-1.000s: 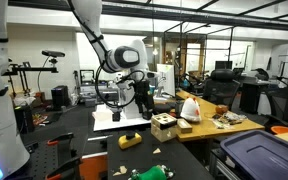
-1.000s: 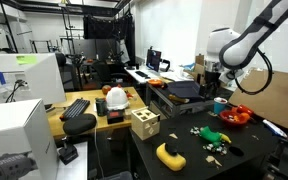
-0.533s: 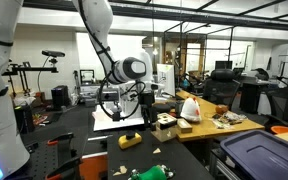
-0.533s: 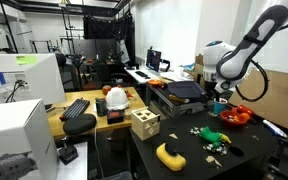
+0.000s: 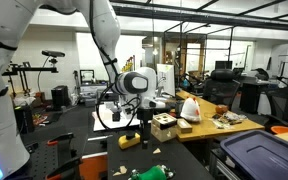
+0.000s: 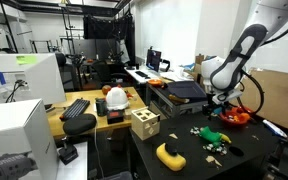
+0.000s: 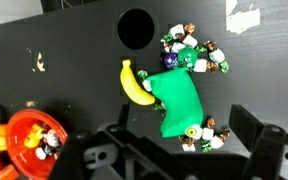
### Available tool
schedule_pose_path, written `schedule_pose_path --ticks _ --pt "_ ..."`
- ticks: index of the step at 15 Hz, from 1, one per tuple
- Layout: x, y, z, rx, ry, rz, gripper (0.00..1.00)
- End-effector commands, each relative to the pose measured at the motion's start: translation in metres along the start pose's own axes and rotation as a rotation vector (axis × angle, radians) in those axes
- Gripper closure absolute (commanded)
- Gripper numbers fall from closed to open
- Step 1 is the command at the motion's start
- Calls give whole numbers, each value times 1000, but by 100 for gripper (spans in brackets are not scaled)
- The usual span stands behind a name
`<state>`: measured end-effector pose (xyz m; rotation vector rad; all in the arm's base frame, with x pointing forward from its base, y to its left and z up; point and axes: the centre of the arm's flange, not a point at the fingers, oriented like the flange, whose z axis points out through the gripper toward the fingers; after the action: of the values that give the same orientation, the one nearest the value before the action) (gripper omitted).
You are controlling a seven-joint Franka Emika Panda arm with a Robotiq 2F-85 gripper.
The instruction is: Put one of the candies in the orange bowl
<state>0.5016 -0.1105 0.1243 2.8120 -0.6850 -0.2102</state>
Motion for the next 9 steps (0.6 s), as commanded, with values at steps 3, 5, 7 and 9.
schedule_pose_path --ticks 3,5,7,9 --pt "2 5 19 76 -140 155 0" --pt "3 6 22 112 -160 204 0" --pt "3 12 27 152 -161 240 0" --pt "3 22 35 163 -155 258 0"
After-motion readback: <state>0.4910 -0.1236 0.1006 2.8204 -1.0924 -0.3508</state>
